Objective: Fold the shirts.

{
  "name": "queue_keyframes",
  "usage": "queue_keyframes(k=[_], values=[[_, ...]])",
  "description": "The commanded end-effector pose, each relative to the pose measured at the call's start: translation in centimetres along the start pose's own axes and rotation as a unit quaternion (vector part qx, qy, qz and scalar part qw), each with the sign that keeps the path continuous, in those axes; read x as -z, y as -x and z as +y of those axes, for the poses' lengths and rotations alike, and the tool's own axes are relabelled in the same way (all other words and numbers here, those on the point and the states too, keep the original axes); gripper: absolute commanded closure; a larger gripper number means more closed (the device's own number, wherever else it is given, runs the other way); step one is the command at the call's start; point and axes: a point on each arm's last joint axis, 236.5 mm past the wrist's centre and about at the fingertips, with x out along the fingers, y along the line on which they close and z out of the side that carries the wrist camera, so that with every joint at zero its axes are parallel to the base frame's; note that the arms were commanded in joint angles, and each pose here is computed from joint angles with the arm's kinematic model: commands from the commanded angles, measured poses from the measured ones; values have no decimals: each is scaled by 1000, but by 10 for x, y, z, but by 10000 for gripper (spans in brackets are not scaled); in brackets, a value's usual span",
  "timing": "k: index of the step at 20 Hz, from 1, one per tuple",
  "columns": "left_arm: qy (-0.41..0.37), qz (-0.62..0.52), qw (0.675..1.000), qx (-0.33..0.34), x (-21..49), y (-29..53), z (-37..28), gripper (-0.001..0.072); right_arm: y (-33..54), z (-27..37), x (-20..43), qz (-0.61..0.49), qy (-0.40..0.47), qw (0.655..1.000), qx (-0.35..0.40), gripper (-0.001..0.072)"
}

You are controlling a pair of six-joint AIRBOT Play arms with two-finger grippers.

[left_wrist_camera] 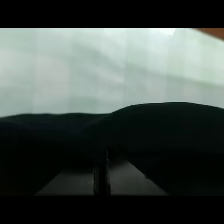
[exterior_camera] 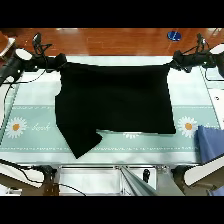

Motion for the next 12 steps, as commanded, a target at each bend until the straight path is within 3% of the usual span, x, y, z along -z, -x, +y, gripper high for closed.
queue_keyframes(k=[1,5,12], values=[[-1,79,997,15,29,16,12,684,22,-18,13,42,4,999,11,686],[-25,187,982,0,82,22,31,684,31,-60,59,136,17,988,72,685],[-26,229,973,-6,116,5,33,684,3,-72,105,182,-3,980,80,685]])
